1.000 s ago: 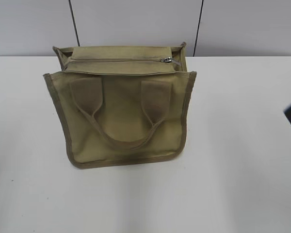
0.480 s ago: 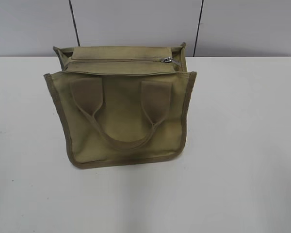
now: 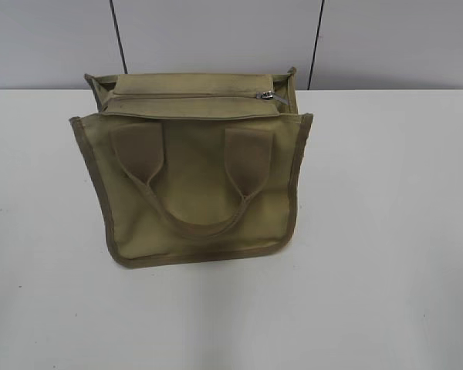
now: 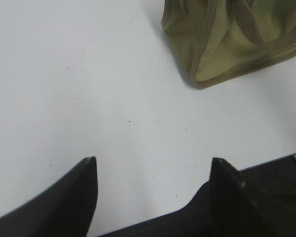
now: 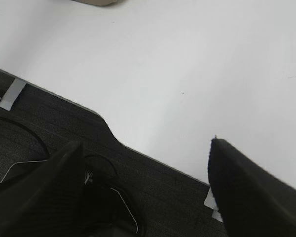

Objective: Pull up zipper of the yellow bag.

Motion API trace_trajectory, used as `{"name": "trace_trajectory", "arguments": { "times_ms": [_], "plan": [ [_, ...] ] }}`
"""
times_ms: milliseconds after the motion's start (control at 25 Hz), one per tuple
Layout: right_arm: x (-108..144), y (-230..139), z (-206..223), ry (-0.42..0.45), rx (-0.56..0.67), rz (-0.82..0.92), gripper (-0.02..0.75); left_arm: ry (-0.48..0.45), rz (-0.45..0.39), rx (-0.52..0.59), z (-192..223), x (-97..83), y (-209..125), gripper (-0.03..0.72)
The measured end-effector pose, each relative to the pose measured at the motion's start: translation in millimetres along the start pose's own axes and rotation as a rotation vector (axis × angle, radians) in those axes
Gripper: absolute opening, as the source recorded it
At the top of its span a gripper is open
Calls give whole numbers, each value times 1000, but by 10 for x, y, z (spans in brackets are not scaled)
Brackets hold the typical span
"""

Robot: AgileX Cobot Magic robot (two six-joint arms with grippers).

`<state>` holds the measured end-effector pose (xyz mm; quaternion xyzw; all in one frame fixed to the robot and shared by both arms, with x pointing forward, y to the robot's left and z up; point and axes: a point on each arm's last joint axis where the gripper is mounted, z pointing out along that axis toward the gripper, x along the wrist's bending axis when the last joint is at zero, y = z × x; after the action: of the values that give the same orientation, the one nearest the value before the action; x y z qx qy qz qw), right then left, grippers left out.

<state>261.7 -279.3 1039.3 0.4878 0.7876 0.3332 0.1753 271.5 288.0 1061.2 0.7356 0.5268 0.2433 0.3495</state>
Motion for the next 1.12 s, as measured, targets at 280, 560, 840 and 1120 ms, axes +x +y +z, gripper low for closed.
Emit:
{"name": "trace_trajectory", "arguments": {
  "times_ms": [280,560,840,1120],
  "plan": [
    [-5,0,36,-2,-15,1,596,-4,7,-2,0,-3,2,466],
    [-9,-1,38,-9,-15,8,596,-2,6,-4,-2,-3,2,459],
    [-90,8,40,-181,-28,182,596,133,-91,-98,-134,22,-78,459],
    [-82,-54,-52,-301,-119,268,596,200,-117,-218,-292,-21,-194,459]
  ]
}}
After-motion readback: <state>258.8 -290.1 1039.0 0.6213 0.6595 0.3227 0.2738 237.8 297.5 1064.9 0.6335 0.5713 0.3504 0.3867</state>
